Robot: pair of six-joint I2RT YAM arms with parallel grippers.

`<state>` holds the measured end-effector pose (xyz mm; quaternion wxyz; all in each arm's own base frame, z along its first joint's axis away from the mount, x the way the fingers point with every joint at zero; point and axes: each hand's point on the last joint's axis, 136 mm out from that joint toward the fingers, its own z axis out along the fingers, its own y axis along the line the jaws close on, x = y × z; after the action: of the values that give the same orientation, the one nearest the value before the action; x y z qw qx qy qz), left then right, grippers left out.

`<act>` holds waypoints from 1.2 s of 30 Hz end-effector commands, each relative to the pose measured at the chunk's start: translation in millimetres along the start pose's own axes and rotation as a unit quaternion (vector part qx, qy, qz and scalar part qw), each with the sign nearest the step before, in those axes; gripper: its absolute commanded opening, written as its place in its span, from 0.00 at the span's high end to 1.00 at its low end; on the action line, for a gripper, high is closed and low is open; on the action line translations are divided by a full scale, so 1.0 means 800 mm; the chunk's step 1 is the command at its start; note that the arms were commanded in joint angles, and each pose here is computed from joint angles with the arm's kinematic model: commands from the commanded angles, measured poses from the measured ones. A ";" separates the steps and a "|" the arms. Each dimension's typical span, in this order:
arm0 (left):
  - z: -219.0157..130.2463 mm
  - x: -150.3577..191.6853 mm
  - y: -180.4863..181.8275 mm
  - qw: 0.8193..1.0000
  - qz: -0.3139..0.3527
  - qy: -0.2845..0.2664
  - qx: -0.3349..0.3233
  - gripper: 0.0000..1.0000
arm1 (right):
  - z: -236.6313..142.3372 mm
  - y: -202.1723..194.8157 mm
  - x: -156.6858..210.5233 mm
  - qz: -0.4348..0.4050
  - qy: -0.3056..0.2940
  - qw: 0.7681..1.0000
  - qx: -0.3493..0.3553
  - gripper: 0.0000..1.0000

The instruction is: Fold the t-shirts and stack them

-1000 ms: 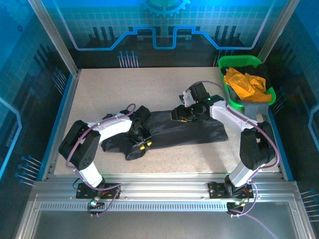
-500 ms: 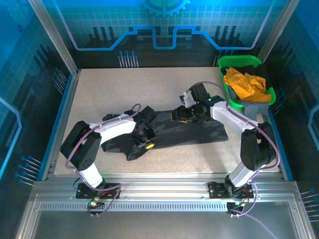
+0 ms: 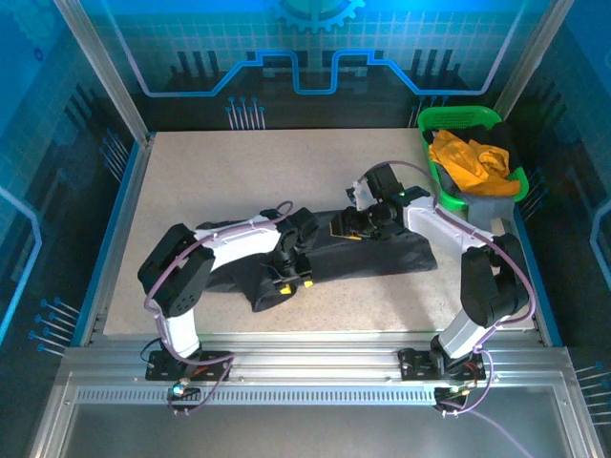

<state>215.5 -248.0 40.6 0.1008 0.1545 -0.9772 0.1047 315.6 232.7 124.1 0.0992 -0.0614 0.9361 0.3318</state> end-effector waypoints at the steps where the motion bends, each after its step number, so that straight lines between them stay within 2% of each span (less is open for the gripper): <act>1: -0.049 0.002 0.009 0.999 0.011 -0.050 0.011 0.53 | -0.001 -0.002 -0.004 0.009 -0.001 1.000 -0.004 0.52; 5: -0.070 -0.003 0.039 0.992 -0.071 -0.085 0.058 0.54 | 0.014 0.004 -0.001 0.007 0.008 1.000 -0.003 0.52; 8: -0.067 -0.013 0.040 0.986 -0.106 -0.091 0.094 0.64 | 0.030 0.014 0.006 0.011 0.024 1.000 -0.007 0.55; 12: -0.046 -0.015 0.030 0.987 -0.124 -0.058 0.079 0.63 | 0.040 0.023 0.009 0.006 0.031 0.999 -0.007 0.55; 14: -0.034 -0.012 0.021 0.984 -0.146 -0.042 0.091 0.61 | 0.038 0.022 0.007 0.005 0.028 1.000 -0.005 0.55; 21: -0.015 -0.025 0.011 0.962 -0.238 -0.044 0.125 0.63 | 0.028 0.012 0.007 0.007 0.022 1.000 0.000 0.55; 26: -0.005 -0.035 0.013 0.952 -0.271 -0.061 0.127 0.73 | 0.024 0.005 0.010 0.013 0.021 1.000 -0.002 0.55; 33: -0.003 -0.034 0.021 0.952 -0.277 -0.067 0.113 0.99 | 0.015 0.000 0.007 0.018 0.016 1.000 -0.006 0.55; 36: -0.011 -0.030 0.019 0.953 -0.273 -0.072 0.111 1.00 | 0.014 -0.001 0.005 0.018 0.014 1.000 -0.006 0.55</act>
<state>238.3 -228.3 39.5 0.0422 0.4281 -0.8838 0.1839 314.9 242.7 105.6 0.0737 -0.0460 0.9402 0.3292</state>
